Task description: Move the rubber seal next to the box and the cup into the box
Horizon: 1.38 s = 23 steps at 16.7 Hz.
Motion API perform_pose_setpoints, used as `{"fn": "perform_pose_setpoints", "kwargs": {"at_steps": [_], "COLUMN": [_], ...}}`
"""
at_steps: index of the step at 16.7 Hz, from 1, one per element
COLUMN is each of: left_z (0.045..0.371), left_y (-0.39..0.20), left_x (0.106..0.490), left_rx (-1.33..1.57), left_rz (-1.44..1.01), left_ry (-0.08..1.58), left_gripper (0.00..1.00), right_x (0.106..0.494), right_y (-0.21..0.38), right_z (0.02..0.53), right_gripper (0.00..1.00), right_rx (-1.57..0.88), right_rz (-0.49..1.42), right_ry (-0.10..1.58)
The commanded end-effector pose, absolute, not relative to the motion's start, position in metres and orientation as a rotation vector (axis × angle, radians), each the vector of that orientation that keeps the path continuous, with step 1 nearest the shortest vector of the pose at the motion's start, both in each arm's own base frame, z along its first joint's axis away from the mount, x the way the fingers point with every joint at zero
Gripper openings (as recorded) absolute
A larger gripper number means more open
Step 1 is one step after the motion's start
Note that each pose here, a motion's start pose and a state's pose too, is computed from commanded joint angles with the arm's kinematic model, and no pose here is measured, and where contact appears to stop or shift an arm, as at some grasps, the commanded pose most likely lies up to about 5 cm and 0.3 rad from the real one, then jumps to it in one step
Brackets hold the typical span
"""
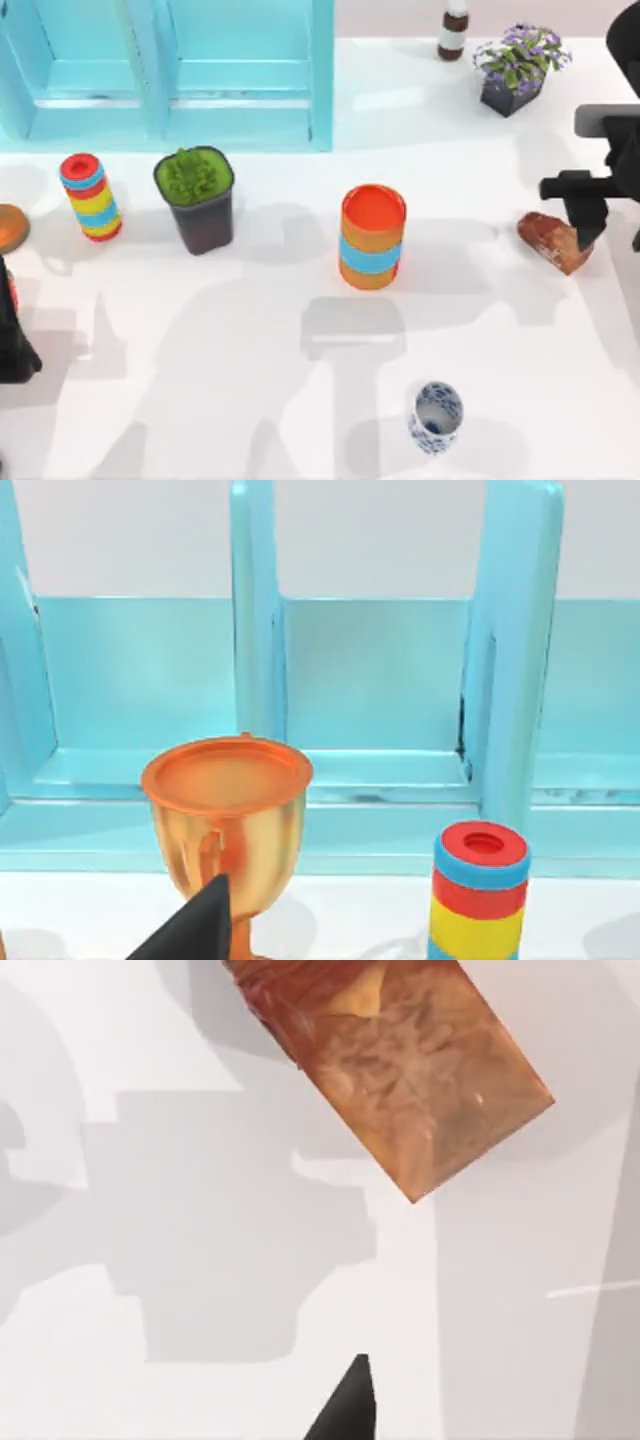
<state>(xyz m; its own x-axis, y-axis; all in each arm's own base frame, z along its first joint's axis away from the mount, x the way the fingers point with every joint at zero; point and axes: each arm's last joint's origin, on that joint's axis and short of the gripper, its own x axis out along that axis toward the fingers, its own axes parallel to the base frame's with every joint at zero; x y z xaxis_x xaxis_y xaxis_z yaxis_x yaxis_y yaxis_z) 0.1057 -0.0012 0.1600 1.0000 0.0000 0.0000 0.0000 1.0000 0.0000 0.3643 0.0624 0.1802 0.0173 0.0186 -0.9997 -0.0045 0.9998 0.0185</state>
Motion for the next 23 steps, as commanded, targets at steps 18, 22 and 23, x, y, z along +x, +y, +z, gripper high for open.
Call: {"fn": "perform_pose_setpoints", "kwargs": {"at_steps": [18, 22, 23], "left_z": [0.16, 0.16, 0.16], "left_y": [-0.001, -0.001, -0.001], "left_x": [0.106, 0.106, 0.106], "left_rx": [0.0, 0.0, 0.0], "left_rz": [0.0, 0.0, 0.0], "left_ry": [0.0, 0.0, 0.0], "left_gripper": [1.0, 1.0, 1.0], "right_x": [0.371, 0.37, 0.369], "right_y": [0.063, 0.064, 0.063], "right_z": [0.219, 0.245, 0.253], "right_gripper": [1.0, 1.0, 1.0], "right_rx": [0.012, 0.011, 0.011], "right_rz": [0.018, 0.019, 0.018], "right_ry": [1.556, 1.559, 1.564]}}
